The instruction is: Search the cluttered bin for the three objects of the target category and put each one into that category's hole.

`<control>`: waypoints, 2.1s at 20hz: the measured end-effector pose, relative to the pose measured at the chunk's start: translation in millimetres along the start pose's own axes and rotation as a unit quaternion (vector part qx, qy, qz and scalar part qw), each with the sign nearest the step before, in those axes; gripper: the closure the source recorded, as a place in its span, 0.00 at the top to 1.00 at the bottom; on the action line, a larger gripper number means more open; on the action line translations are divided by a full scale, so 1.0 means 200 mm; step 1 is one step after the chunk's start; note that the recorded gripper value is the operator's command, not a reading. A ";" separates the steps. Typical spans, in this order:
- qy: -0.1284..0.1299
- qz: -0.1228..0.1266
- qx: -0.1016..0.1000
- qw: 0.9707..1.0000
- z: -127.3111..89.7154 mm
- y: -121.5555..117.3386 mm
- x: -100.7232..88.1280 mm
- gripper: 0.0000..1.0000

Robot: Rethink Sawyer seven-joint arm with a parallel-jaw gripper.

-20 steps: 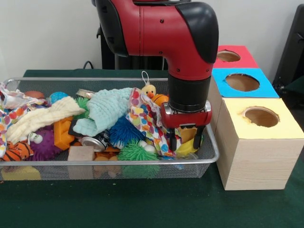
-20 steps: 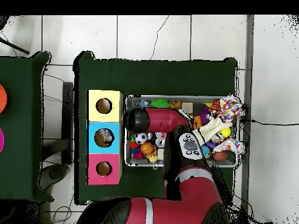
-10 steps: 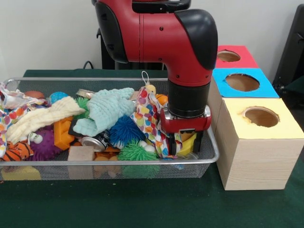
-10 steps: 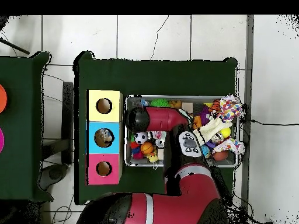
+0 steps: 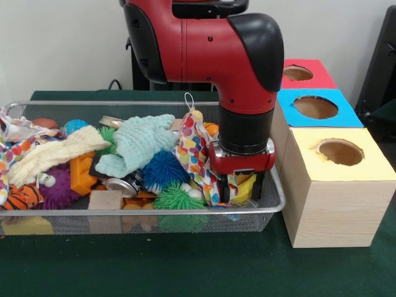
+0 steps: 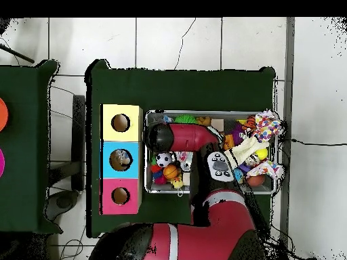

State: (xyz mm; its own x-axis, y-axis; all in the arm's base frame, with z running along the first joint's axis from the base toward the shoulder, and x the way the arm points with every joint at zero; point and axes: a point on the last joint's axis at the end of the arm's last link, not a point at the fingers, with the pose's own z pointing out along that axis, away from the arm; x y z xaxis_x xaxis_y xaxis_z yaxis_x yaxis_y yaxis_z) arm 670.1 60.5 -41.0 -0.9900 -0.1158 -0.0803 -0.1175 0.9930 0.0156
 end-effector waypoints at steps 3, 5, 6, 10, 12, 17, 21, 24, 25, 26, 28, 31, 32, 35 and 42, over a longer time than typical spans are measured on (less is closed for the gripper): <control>0.002 -0.001 0.000 1.000 0.00 0.00 0.00 1.00; 0.002 -0.001 0.000 1.000 0.00 0.00 -0.01 1.00; 0.002 -0.001 0.000 1.000 0.00 0.00 -0.01 1.00; 0.002 -0.002 0.000 1.000 -0.01 0.01 -0.02 1.00; 0.004 -0.003 0.000 1.000 -0.01 0.01 -0.03 1.00; 0.007 -0.003 0.001 1.000 -0.03 0.00 -0.05 1.00; 0.006 -0.003 0.002 1.000 -0.04 0.00 -0.07 1.00; 0.002 -0.002 0.004 1.000 -0.07 -0.01 -0.11 1.00; 0.002 -0.002 0.005 1.000 -0.08 -0.02 -0.12 1.00; 0.001 -0.002 0.005 1.000 -0.08 -0.02 -0.12 1.00; 0.000 -0.002 0.006 1.000 -0.09 -0.03 -0.14 1.00; -0.001 -0.001 0.007 1.000 -0.11 -0.04 -0.16 1.00; -0.003 -0.001 0.008 1.000 -0.12 -0.04 -0.18 1.00; -0.006 -0.001 0.009 1.000 -0.13 -0.05 -0.20 1.00; -0.010 -0.009 0.016 1.000 -0.13 -0.06 -0.21 1.00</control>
State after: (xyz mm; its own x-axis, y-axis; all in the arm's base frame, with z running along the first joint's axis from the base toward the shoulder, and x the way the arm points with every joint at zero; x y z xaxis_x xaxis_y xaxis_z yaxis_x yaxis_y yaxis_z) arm 711.2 53.4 -12.0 -0.9859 -0.1340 -0.0999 -0.1329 0.9910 -0.0172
